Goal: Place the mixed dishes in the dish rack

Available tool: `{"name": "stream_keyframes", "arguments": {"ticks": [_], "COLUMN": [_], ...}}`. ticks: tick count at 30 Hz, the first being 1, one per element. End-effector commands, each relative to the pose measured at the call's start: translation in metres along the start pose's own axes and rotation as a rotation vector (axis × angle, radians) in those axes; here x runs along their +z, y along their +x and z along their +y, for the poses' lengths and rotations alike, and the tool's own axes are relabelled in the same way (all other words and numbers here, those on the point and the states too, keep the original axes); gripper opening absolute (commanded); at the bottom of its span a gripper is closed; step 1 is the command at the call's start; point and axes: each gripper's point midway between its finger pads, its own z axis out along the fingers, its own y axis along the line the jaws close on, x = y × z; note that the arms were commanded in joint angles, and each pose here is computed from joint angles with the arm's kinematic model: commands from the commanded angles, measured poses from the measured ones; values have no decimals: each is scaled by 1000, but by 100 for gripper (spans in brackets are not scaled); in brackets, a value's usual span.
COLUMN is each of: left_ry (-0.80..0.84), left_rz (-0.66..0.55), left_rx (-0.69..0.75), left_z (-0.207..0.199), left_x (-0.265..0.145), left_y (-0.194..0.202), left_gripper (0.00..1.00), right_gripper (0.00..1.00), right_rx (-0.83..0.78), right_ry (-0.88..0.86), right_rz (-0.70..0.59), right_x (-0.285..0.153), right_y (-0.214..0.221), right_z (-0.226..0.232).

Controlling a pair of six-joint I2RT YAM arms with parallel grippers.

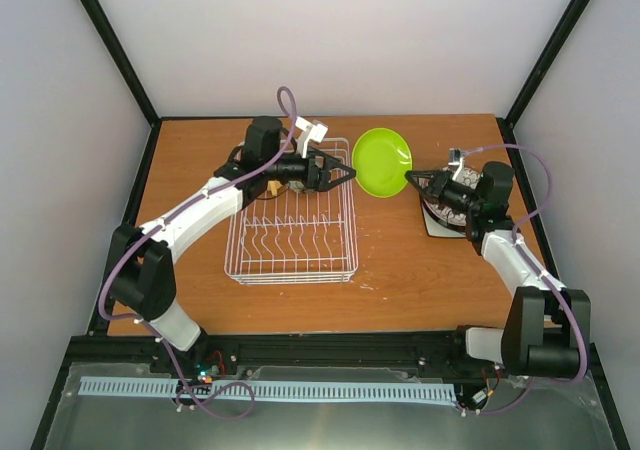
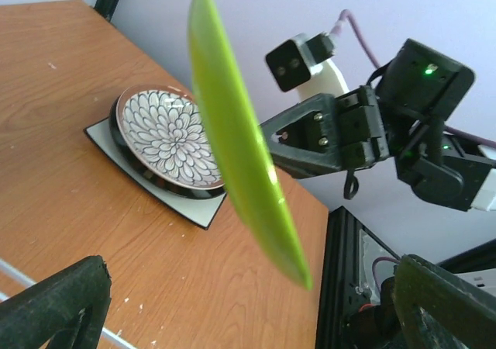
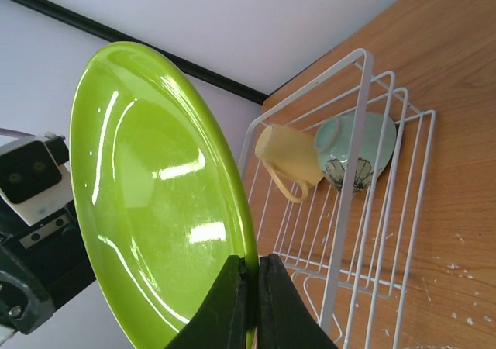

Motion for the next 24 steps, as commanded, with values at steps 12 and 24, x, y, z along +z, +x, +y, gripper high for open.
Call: {"name": "stream_keyframes", "arguments": {"ticks": [12,24], "left_ry": [103,49], "left_rz": [-33,23], "left_rx": [42,39], "left_z": [-32,-30], "left_x": [2,13], "left_y": [-24,-21], "left_gripper": [81,1], "right_gripper": [3,3], "right_rx": [-89,-106], "right_ry": [-75,-105], "right_rz": [66,101], "right_x": [41,59], "right_y": [10,20], "right_z": [42,53]}}
